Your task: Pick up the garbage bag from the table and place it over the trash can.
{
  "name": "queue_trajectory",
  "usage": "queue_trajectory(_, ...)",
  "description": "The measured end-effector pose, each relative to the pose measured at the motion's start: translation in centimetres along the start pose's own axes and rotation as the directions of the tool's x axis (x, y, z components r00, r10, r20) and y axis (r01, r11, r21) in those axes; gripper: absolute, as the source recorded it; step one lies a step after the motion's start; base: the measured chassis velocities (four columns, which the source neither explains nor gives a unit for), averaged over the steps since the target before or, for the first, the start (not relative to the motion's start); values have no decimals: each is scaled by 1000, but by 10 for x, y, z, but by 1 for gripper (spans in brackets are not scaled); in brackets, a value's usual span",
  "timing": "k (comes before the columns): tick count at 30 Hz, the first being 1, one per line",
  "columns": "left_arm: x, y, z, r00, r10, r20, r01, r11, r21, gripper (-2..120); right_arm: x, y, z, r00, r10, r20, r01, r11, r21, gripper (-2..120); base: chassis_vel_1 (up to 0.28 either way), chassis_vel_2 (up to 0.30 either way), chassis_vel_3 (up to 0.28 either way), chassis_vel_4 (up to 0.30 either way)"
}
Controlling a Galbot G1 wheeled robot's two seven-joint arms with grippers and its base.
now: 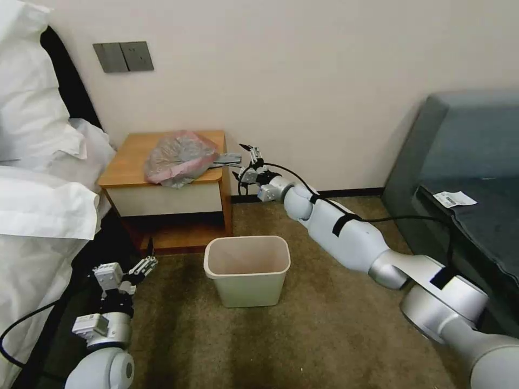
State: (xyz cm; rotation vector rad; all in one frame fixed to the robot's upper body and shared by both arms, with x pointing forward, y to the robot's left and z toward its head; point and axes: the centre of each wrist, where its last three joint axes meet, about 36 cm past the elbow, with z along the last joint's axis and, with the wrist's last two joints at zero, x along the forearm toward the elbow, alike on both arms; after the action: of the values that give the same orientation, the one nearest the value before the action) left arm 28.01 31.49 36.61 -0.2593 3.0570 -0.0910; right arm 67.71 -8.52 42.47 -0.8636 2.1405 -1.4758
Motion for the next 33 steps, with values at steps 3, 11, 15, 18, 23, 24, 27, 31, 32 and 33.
queue_trajectory(3, 3, -1, 1, 1000, -5, 1, 5, 1000, 1, 100, -9, 0, -1, 1000, -9, 12, 9, 1000, 27, 100, 0, 0, 0, 0)
queue_trajectory(11, 8, -2, 3, 1000, -12, -3, 12, 1000, -1, 100, -11, 0, 3, 1000, -18, 9, 18, 999, 35, 90, 0, 0, 0, 0)
queue_trajectory(15, 9, -4, 2, 1000, -11, -1, 11, 1000, 0, 100, -10, 1, 4, 1000, -20, 9, 20, 999, 36, 78, 0, 0, 0, 0)
queue_trajectory(18, 9, -5, 2, 1000, -11, -1, 11, 1000, 0, 100, -10, 1, 4, 1000, -20, 10, 19, 999, 34, 69, 0, 0, 0, 0)
queue_trajectory(23, 10, -7, 2, 1000, -12, 1, 12, 1000, 0, 100, -11, 1, 4, 1000, -19, 10, 18, 999, 32, 49, 0, 0, 0, 0)
queue_trajectory(24, 11, -8, 2, 1000, -12, 1, 12, 1000, 0, 100, -11, 1, 4, 1000, -18, 9, 18, 999, 31, 44, 0, 0, 0, 0)
queue_trajectory(27, 11, -9, 3, 1000, -12, 0, 12, 1000, 1, 100, -11, 1, 4, 1000, -18, 9, 18, 999, 30, 34, 0, 0, 0, 0)
queue_trajectory(31, 11, -12, 4, 1000, -10, -1, 10, 1000, 3, 100, -12, 1, 3, 1000, -17, 11, 17, 999, 28, 17, 0, 0, 0, 0)
queue_trajectory(32, 11, -12, 4, 1000, -10, -1, 10, 1000, 3, 100, -12, 1, 3, 1000, -17, 11, 17, 999, 28, 17, 0, 0, 0, 0)
queue_trajectory(33, 11, -13, 4, 1000, -9, -2, 9, 1000, 4, 100, -12, 1, 3, 1000, -17, 11, 17, 999, 27, 14, 0, 0, 0, 0)
